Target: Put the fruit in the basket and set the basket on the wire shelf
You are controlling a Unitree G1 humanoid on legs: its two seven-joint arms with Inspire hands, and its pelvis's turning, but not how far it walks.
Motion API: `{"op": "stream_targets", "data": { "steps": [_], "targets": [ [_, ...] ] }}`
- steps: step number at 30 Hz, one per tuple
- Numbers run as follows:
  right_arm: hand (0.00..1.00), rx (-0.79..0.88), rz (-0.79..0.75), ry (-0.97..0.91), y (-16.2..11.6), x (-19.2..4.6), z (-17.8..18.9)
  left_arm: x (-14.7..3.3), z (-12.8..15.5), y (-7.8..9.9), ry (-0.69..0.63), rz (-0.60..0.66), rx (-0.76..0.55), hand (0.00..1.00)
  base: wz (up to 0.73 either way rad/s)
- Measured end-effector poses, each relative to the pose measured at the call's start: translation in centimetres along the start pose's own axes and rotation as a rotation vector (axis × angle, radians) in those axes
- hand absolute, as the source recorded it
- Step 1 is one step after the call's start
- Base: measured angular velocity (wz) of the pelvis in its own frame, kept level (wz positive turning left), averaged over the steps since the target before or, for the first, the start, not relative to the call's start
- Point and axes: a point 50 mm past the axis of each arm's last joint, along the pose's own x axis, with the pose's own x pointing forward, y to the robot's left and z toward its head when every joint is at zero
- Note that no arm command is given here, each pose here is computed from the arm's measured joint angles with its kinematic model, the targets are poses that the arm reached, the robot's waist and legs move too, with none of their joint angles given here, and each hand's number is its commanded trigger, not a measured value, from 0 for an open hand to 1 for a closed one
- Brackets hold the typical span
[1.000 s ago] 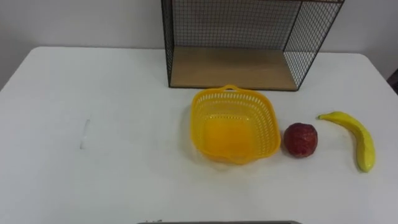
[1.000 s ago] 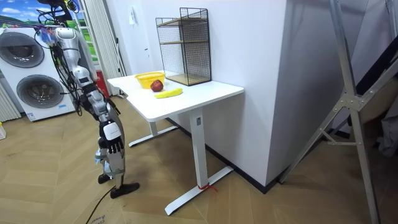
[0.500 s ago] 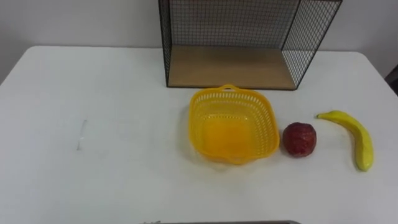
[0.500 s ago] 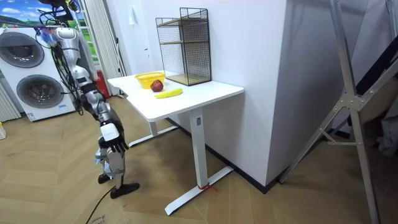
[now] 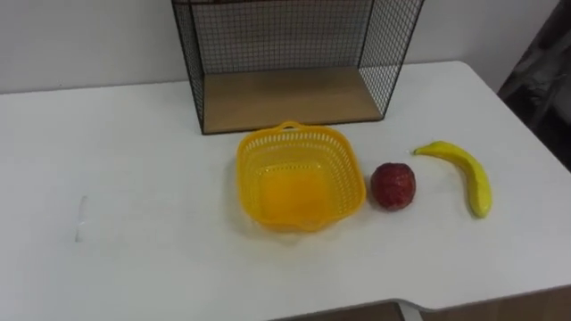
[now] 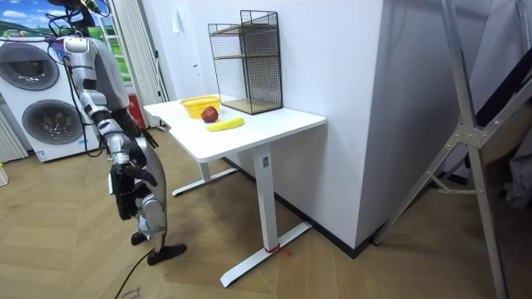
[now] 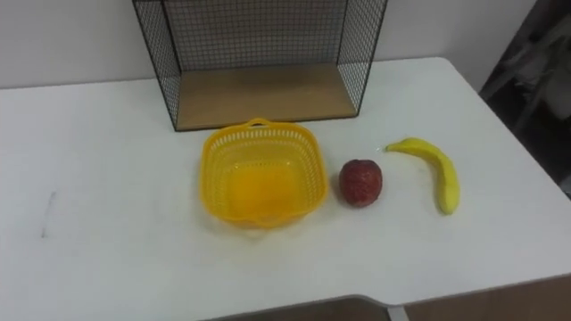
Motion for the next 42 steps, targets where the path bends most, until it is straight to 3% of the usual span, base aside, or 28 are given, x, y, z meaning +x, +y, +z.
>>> {"op": "stream_targets", "data": {
  "steps": [3, 10, 14, 17, 20, 28, 35, 42],
  "targets": [
    [0.00, -0.015, 0.031, -0.181, 3.3, -2.2, 3.0, -0.1, 0.1, 0.7, -0.028, 0.027, 0.020, 0.00, -0.12],
    [0.00, -0.059, 0.164, -0.923, 9.8, -12.2, 9.8, -0.1, 1.0, 0.5, -0.070, 0.023, 0.085, 0.00, 0.00],
    [0.00, -0.047, 0.366, -1.291, 11.8, -19.1, 9.9, -0.1, 2.2, -0.5, -0.113, -0.011, 0.165, 0.00, -0.02],
    [0.00, -0.091, 0.508, -1.424, 12.6, -21.9, 8.6, -0.2, 2.7, -1.0, -0.132, -0.029, 0.192, 0.00, 0.00],
    [0.00, -0.154, 0.652, -1.451, 13.2, -23.4, 6.9, -0.3, 2.6, -1.4, -0.137, -0.055, 0.213, 0.00, -0.07],
    [0.00, -0.443, 1.011, -1.366, 14.7, -24.4, 2.7, -0.4, 2.4, -1.9, -0.136, -0.099, 0.238, 0.00, 0.03],
    [0.00, -0.839, 1.233, -1.149, 15.5, -22.2, -2.6, -0.4, 2.6, -2.2, -0.135, -0.125, 0.256, 0.00, 0.01],
    [0.00, -0.980, 1.366, -1.078, 15.2, -22.2, -4.6, -0.6, 2.0, -2.4, -0.119, -0.167, 0.258, 0.00, 0.05]
  ]
}}
